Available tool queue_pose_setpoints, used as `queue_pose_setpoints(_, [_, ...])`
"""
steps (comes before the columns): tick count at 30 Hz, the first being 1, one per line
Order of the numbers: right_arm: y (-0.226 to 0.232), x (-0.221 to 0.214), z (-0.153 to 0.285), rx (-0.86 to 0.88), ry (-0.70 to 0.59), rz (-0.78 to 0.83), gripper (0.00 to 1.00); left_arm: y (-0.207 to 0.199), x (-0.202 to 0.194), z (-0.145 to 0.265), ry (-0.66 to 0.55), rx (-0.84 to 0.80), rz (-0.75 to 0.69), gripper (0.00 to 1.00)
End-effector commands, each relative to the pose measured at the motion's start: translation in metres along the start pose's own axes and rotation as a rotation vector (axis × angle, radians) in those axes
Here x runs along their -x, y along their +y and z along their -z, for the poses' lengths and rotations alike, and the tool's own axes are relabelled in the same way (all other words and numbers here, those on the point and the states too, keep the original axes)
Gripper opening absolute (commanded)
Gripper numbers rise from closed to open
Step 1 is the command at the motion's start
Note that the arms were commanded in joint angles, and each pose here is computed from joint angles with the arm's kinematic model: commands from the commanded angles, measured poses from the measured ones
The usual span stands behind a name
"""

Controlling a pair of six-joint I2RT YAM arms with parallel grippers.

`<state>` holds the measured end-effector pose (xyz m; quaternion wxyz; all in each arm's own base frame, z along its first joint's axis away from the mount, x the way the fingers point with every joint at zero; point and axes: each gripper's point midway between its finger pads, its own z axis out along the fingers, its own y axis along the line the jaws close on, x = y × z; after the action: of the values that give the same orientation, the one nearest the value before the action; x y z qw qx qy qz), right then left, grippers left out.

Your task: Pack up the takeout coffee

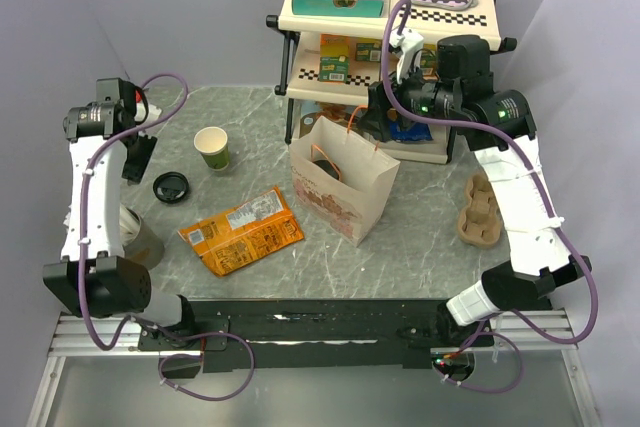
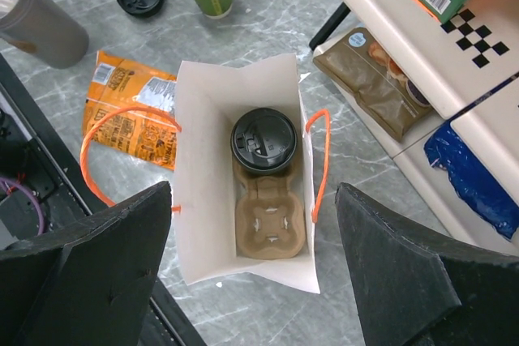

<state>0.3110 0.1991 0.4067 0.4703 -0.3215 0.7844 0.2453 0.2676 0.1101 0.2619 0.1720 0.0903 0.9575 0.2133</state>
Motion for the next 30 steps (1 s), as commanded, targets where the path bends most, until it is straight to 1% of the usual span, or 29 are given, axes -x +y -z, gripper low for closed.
queue_pose_setpoints(1, [0.004,0.008,0.01,0.002,-0.039,0.005,0.88,0.0,0.004,-0.001,0.002,-0.019,0.013,0.5])
queue_pose_setpoints(6, [0.005,0.007,0.013,0.008,-0.05,-0.006,0.88,-0.002,0.0,-0.004,0.014,-0.046,-0.043,0.49])
queue_pose_setpoints(12, [-0.009,0.001,0.008,0.04,-0.049,-0.119,0.87,0.009,-0.007,-0.008,0.069,0.012,-0.091,0.45])
queue_pose_setpoints(14, [-0.016,0.0,0.009,0.038,-0.049,-0.152,0.87,0.012,-0.008,-0.008,0.077,0.03,-0.098,0.43])
queue_pose_setpoints(15, [-0.016,0.002,0.011,0.053,-0.056,-0.161,0.87,0.012,-0.008,-0.008,0.079,0.03,-0.098,0.39])
queue_pose_setpoints(16, [-0.017,0.002,0.011,0.057,-0.056,-0.167,0.87,0.011,-0.01,-0.009,0.082,0.027,-0.097,0.37])
queue_pose_setpoints(21, [-0.027,0.001,0.01,0.056,-0.056,-0.207,0.87,0.001,-0.014,-0.018,0.109,-0.009,-0.086,0.38])
queue_pose_setpoints(25, [-0.03,0.002,0.008,0.053,-0.056,-0.208,0.87,0.0,-0.01,-0.022,0.114,-0.015,-0.087,0.42])
queue_pose_setpoints(30, [-0.034,0.001,0.003,0.05,-0.05,-0.211,0.88,0.0,-0.006,-0.03,0.14,-0.019,-0.099,0.41])
